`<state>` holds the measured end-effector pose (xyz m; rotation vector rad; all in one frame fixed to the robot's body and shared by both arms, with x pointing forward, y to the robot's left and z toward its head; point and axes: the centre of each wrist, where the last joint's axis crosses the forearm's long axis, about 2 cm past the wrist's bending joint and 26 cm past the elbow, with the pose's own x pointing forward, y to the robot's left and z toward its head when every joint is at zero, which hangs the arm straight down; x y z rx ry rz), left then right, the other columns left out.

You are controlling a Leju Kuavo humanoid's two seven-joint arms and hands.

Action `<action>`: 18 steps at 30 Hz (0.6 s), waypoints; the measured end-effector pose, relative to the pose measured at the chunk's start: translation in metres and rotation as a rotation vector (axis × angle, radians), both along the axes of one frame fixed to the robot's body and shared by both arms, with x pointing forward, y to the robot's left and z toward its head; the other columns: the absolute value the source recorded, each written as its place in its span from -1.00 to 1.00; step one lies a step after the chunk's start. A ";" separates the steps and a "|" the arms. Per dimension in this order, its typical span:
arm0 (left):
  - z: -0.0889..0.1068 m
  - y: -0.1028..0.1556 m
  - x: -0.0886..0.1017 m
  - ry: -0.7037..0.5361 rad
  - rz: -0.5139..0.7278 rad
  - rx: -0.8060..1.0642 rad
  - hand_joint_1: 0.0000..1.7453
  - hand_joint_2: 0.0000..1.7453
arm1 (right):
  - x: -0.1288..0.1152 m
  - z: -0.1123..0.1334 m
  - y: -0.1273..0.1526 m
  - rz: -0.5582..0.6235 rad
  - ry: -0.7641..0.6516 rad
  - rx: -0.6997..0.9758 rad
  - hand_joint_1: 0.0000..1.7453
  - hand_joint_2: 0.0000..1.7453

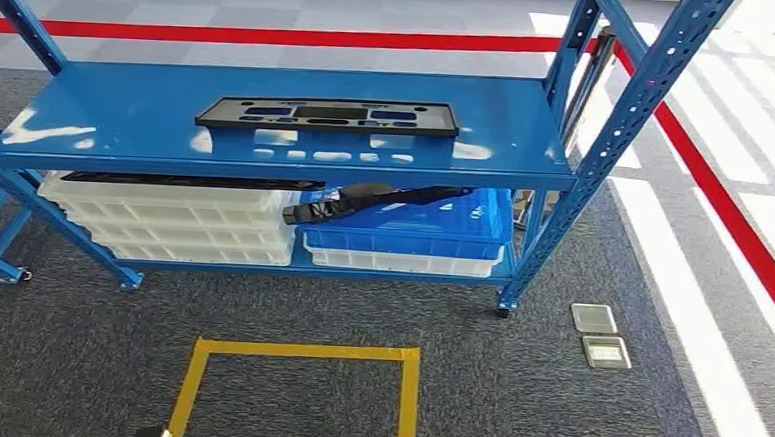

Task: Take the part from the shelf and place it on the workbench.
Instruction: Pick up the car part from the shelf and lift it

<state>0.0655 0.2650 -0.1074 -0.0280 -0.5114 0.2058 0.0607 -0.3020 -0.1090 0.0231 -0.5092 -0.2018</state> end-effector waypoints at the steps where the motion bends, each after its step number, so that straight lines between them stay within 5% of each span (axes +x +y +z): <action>1: 0.000 0.000 0.000 -0.002 0.004 0.000 -1.00 -1.00 | 0.000 0.000 0.000 0.000 -0.023 0.004 -1.00 -1.00; 4: 0.000 0.000 -0.001 -0.005 0.025 -0.001 -1.00 -1.00 | 0.005 0.001 0.001 0.003 -0.178 -0.002 -1.00 0.50; 5: 0.000 0.000 -0.001 -0.004 0.037 0.000 -1.00 -1.00 | 0.010 0.002 0.002 0.006 -0.264 -0.004 -1.00 0.50; 8: 0.000 -0.002 -0.002 0.000 0.068 0.000 -1.00 -1.00 | 0.031 0.007 0.009 -0.010 -0.524 0.062 -1.00 -1.00; 12: 0.000 -0.004 -0.003 0.000 0.066 -0.006 -1.00 -1.00 | 0.062 0.016 0.016 -0.076 -0.678 0.232 -1.00 -1.00; 18: 0.000 -0.003 -0.003 0.002 0.065 -0.007 -1.00 -1.00 | 0.085 0.023 0.013 -0.060 -0.740 0.203 -1.00 -1.00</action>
